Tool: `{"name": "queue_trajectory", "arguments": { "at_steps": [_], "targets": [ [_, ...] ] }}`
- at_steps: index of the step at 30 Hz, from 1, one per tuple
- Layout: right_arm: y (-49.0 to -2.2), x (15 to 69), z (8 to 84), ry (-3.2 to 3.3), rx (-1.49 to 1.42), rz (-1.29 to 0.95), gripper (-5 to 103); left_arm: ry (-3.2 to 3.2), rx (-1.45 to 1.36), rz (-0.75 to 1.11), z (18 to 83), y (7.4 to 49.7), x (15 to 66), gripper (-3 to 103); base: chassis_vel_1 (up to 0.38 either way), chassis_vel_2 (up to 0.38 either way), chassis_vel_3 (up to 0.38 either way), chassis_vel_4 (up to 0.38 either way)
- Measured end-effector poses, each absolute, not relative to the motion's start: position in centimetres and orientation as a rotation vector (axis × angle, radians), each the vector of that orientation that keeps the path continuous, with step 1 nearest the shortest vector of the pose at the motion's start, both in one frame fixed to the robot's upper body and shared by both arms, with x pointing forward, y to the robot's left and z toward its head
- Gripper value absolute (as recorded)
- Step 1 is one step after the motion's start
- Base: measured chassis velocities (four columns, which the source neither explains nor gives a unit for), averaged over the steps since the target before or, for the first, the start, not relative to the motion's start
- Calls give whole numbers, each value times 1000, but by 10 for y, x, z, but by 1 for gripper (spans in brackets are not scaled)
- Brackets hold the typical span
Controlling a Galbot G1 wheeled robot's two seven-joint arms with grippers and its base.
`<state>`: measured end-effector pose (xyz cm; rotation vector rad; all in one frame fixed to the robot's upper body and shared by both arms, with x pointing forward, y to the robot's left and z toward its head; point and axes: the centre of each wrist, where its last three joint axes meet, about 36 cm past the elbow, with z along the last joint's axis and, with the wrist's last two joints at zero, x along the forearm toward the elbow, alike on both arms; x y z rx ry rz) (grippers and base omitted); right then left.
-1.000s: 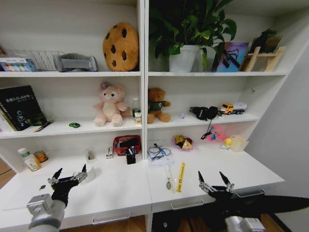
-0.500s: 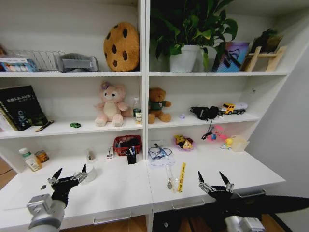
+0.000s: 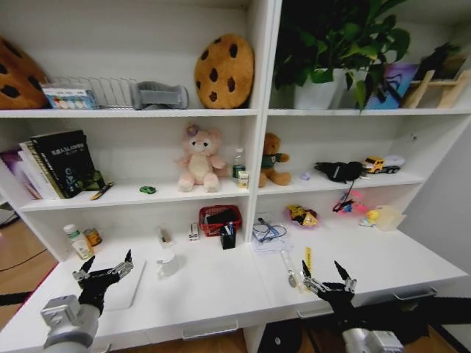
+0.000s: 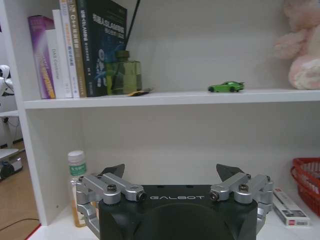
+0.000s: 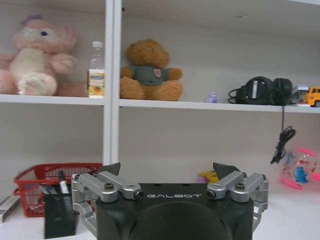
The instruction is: Organize the objects on the table.
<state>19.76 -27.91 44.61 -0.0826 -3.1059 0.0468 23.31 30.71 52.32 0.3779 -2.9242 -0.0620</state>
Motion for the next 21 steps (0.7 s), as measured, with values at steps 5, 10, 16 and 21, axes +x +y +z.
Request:
{"name": "queue_trajectory", "arguments": {
  "at_steps": [5, 10, 16, 21],
  "targets": [
    [-279, 198, 446, -3106, -82, 46, 100, -2924, 378, -62, 523, 307, 233, 100, 347, 369, -358, -348],
    [-279, 198, 446, -3106, -82, 46, 100, -2924, 378, -62, 523, 307, 233, 100, 380, 380, -376, -357],
    [-279, 198, 446, -3106, -82, 46, 100, -2924, 379, -62, 523, 307, 233, 100, 319, 292, -314, -299],
    [-279, 198, 446, -3106, -82, 46, 100, -2924, 380, -63, 523, 307, 233, 100, 172, 57, -89, -157]
  ]
}}
